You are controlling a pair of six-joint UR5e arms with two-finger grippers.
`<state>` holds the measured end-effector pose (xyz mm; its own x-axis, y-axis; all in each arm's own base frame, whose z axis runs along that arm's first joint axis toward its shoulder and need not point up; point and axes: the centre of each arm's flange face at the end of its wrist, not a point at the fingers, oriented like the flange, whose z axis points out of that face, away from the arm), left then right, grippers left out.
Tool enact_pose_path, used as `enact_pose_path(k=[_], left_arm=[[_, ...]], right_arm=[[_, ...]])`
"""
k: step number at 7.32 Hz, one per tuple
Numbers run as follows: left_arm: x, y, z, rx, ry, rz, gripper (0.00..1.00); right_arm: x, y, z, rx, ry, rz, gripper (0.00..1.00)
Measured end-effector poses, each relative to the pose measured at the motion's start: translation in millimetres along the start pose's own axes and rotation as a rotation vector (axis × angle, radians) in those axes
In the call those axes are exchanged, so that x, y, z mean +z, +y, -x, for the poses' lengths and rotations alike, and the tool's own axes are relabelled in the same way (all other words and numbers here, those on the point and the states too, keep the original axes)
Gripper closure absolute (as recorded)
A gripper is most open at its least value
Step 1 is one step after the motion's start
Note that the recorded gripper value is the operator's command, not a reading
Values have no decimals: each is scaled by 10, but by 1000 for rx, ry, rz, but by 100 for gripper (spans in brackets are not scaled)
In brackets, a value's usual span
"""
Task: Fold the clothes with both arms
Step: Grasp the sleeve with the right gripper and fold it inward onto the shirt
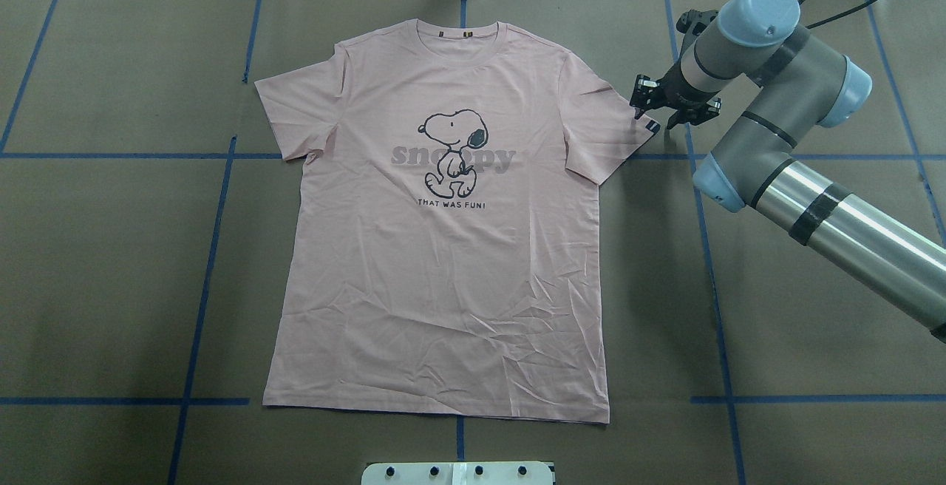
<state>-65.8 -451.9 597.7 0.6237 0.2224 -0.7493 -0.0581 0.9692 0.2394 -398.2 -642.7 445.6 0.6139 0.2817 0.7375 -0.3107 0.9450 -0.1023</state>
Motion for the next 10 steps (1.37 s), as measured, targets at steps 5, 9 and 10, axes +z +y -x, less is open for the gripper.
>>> enact_pose_path(k=[5,9,10], left_arm=[[3,55,1,-3,8,1,0],[14,77,-35,-9,60,-3,0],[15,77,-37,-9,63,-3,0]], right_arm=[[10,46,27,-3,-8,-3,100],[-169,353,793,17,-79,-18,100],[-132,483,1107,32,-84,-49,100]])
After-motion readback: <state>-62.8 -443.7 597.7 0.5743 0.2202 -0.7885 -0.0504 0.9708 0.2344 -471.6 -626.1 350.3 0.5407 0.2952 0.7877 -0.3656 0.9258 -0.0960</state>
